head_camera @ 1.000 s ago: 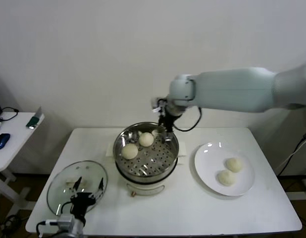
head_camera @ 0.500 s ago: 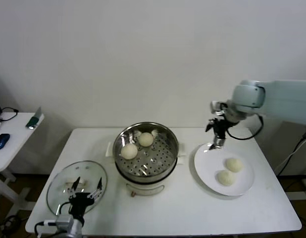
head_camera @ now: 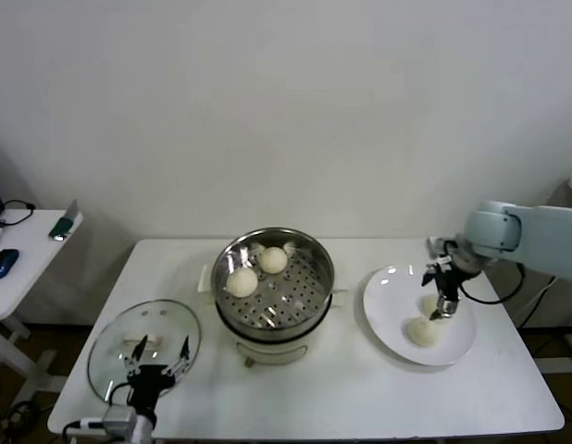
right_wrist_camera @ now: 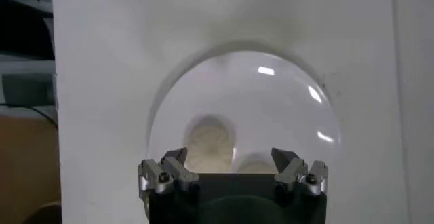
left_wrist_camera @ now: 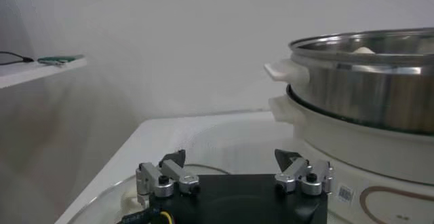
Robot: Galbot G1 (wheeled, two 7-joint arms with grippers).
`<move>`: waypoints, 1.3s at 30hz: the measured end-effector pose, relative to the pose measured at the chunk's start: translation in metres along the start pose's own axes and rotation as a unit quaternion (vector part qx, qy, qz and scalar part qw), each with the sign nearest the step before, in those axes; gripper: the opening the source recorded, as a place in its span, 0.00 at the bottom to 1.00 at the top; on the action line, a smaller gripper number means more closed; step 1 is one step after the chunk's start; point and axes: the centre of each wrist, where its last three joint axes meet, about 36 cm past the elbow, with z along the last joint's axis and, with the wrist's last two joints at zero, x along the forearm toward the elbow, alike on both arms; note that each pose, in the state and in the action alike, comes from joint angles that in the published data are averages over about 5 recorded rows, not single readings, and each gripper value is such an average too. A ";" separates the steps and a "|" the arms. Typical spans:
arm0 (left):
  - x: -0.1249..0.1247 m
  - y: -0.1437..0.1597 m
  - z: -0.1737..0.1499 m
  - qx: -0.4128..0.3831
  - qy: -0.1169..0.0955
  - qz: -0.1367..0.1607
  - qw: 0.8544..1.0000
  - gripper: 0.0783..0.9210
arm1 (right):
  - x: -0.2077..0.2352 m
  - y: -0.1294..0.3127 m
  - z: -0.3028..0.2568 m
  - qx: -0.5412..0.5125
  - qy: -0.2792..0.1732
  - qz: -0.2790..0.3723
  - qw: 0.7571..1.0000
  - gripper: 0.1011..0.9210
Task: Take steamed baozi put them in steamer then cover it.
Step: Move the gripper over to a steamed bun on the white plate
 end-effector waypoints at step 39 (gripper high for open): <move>0.000 -0.001 0.006 -0.002 0.008 -0.004 1.000 0.88 | -0.088 -0.006 -0.003 0.012 0.019 -0.007 1.000 0.70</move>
